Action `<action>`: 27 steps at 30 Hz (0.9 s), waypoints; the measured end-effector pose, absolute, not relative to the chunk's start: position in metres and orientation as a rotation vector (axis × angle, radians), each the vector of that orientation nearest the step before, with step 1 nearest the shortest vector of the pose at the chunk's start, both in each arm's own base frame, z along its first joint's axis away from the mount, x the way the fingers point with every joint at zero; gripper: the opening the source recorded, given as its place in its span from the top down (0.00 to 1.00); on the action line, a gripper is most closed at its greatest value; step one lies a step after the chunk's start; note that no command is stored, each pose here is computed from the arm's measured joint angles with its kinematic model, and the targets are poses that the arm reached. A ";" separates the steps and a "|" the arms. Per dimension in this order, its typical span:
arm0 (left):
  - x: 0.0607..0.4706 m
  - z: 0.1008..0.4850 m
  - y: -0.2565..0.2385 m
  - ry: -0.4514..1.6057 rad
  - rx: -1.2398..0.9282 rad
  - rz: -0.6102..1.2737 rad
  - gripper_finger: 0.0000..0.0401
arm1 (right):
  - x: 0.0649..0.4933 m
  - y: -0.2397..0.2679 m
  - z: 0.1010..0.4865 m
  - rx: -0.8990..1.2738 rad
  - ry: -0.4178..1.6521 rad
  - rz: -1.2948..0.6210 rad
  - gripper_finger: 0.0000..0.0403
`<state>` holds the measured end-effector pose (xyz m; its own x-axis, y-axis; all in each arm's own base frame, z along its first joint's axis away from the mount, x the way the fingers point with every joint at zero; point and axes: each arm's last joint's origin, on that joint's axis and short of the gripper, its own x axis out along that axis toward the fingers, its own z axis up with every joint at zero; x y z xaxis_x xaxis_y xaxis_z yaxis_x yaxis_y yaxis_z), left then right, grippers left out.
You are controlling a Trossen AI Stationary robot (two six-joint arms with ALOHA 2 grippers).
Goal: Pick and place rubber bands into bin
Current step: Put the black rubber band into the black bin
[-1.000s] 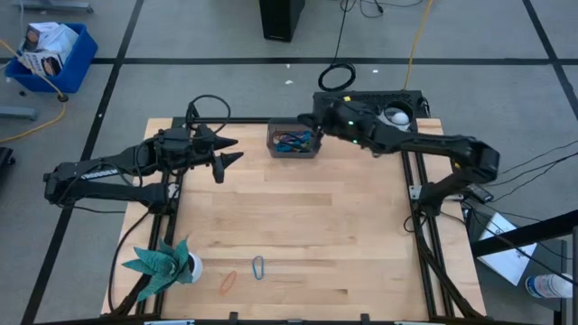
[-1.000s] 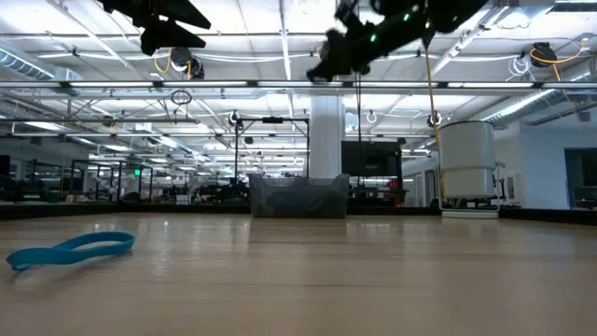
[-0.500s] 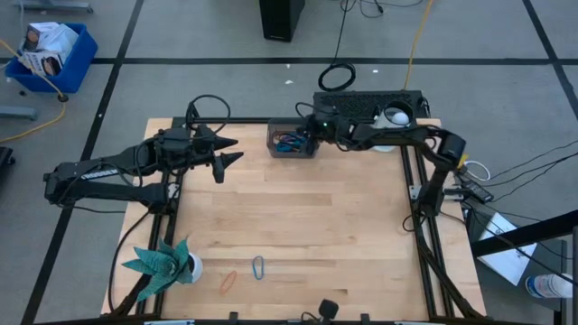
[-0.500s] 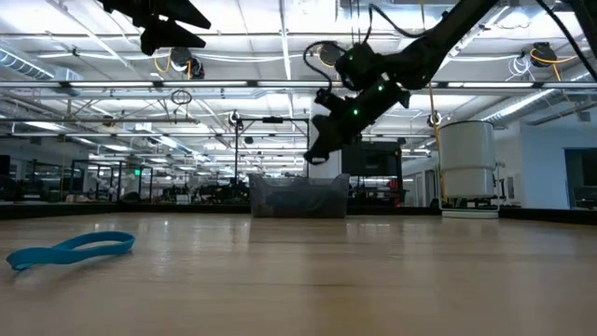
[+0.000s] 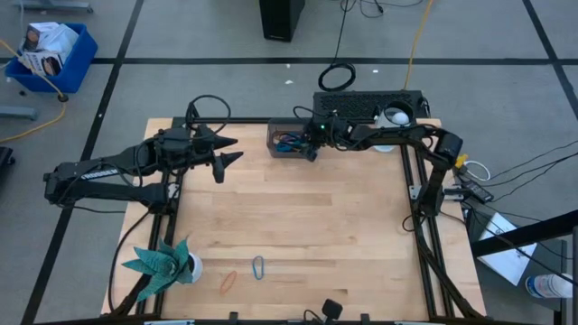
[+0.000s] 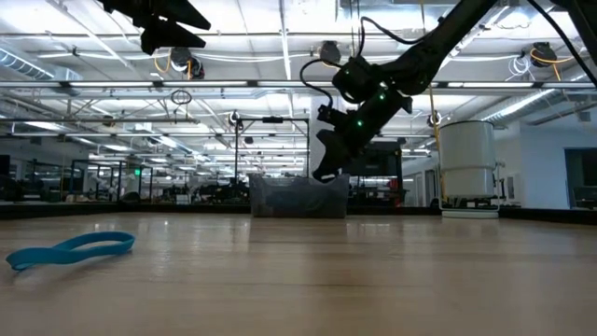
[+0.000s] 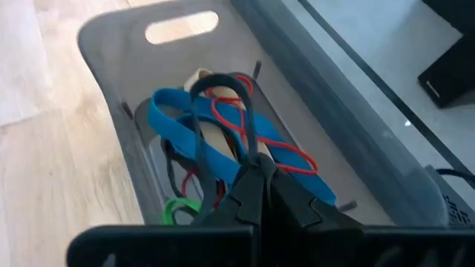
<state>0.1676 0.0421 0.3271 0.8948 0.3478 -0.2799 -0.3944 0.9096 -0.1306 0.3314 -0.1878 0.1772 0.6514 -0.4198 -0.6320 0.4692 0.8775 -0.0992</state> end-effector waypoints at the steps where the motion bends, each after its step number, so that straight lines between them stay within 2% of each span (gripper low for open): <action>1: 0.168 0.327 0.042 0.255 -0.187 0.387 0.43 | 0.331 -0.188 0.177 0.077 0.705 -0.505 0.99; 15: 0.168 0.327 0.042 0.255 -0.187 0.386 0.43 | 0.333 -0.187 0.179 0.066 0.681 -0.505 0.97; 27: 0.168 0.327 0.042 0.255 -0.188 0.386 0.43 | 0.333 -0.187 0.179 0.069 0.681 -0.507 0.73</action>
